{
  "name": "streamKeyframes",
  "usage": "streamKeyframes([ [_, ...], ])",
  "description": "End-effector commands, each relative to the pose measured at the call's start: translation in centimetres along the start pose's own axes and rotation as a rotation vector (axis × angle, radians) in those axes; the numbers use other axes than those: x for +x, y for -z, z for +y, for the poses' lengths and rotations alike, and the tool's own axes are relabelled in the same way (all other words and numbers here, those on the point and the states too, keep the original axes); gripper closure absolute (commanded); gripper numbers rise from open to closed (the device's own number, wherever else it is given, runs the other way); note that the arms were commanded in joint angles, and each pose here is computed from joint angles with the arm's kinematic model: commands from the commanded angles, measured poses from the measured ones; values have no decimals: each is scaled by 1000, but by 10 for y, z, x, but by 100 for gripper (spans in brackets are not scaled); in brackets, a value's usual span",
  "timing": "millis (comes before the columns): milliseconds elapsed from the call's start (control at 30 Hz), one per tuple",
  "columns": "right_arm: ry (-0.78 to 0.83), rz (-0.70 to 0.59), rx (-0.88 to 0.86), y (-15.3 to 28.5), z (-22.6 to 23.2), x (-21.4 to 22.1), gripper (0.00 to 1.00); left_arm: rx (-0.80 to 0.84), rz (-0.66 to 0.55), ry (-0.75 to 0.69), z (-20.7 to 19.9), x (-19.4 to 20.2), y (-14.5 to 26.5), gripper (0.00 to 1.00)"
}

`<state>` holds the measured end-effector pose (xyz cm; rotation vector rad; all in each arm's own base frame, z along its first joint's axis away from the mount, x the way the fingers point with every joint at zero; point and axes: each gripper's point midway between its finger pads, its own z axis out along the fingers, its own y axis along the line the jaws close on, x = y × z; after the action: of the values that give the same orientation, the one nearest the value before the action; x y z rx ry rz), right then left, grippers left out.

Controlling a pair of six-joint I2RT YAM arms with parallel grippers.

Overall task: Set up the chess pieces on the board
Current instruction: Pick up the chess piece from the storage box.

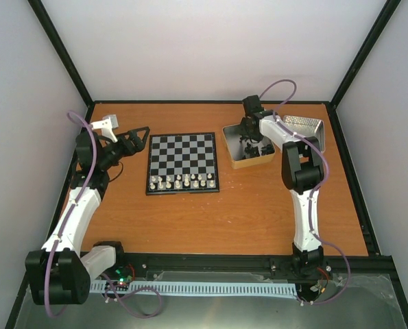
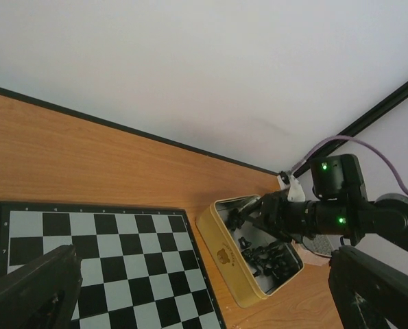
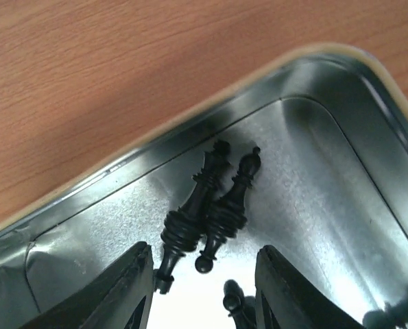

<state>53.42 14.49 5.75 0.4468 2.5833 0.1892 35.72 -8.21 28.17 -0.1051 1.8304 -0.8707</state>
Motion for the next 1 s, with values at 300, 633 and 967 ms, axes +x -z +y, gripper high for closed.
streamKeyframes([
  [300, 296, 168, 81, -3, -16, 27, 69, 9, 3, -19, -4, -4, -3, 0],
  [633, 409, 280, 81, -18, -18, 43, 74, 15, 25, -12, -2, 1, -6, 0],
  [967, 430, 308, 103, -22, -25, 49, 90, -2, 35, -13, 1, 3, -6, 0],
])
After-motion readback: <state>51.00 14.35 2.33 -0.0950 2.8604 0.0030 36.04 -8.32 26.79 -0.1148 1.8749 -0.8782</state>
